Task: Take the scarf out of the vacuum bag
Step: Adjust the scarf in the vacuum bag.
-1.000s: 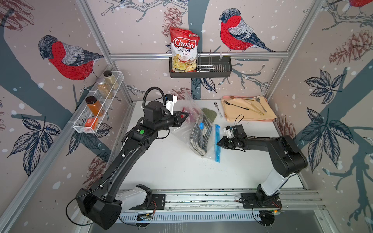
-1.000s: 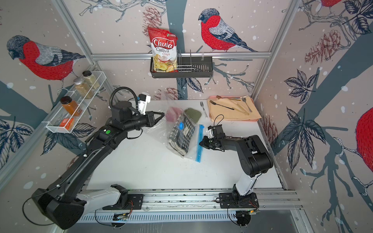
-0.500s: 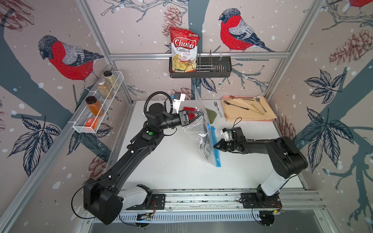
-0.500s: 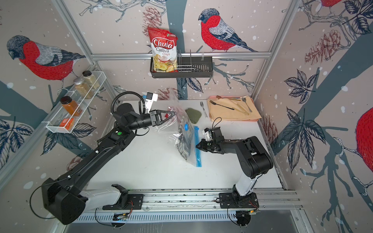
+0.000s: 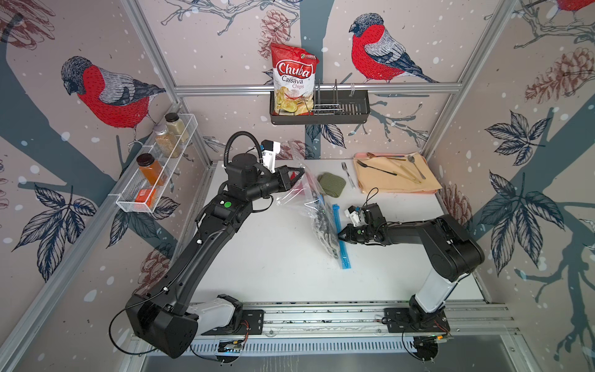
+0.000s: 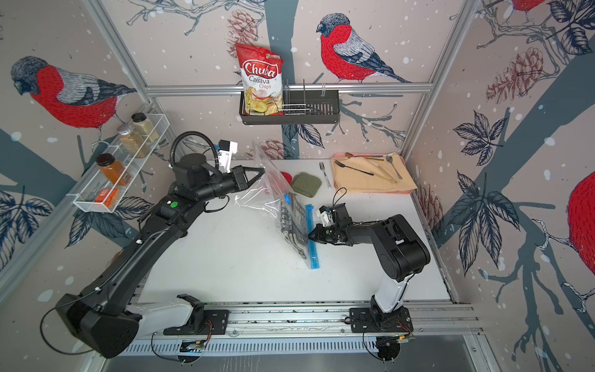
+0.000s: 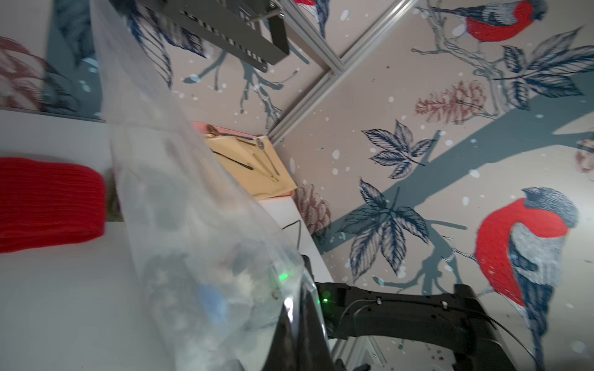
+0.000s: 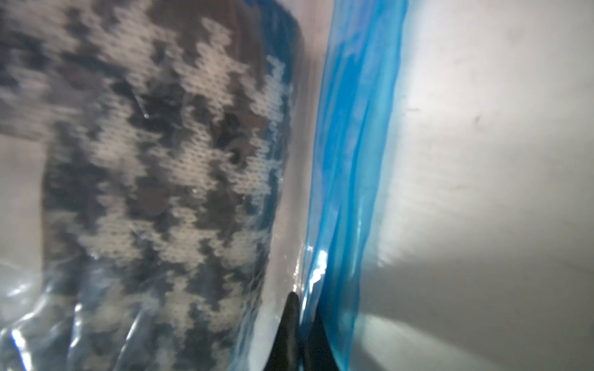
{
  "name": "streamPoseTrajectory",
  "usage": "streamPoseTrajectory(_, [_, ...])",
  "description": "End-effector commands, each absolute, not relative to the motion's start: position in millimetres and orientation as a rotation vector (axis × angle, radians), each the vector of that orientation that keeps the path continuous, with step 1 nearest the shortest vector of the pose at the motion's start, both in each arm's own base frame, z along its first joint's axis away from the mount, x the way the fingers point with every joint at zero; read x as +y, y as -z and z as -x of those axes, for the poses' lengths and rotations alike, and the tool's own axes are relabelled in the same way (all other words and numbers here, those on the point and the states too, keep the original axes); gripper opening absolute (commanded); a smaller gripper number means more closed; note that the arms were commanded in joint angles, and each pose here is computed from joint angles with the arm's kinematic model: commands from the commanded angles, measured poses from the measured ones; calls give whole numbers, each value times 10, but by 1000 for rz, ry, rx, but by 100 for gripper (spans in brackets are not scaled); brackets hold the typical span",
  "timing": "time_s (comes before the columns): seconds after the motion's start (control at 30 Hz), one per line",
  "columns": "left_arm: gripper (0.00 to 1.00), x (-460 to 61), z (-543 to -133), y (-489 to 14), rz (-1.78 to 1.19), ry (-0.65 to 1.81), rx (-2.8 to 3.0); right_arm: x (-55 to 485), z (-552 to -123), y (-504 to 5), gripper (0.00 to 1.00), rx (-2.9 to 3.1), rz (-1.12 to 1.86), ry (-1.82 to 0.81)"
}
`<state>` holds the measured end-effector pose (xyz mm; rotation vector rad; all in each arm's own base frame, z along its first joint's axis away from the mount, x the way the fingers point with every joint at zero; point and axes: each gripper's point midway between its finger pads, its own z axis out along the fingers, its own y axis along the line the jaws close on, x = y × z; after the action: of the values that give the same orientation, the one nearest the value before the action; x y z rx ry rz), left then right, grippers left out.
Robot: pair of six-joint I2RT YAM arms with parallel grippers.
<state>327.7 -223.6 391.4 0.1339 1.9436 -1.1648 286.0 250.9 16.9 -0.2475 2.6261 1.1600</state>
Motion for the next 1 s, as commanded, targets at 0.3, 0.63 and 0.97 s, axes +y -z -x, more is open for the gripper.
streamPoseTrajectory(0.3, [3,-963,-3214,-1718,192,199,2586,2232,-2818,-8,0,2783,225,-851])
streamPoseTrajectory(0.63, [39,-166,-2996,-1124,527,-210,2641,2453,-2753,-246,0,2716,296,-968])
streamPoseTrajectory(0.97, [63,-47,-3097,-1880,512,-371,2342,2618,-2828,-562,0,2593,303,-1181])
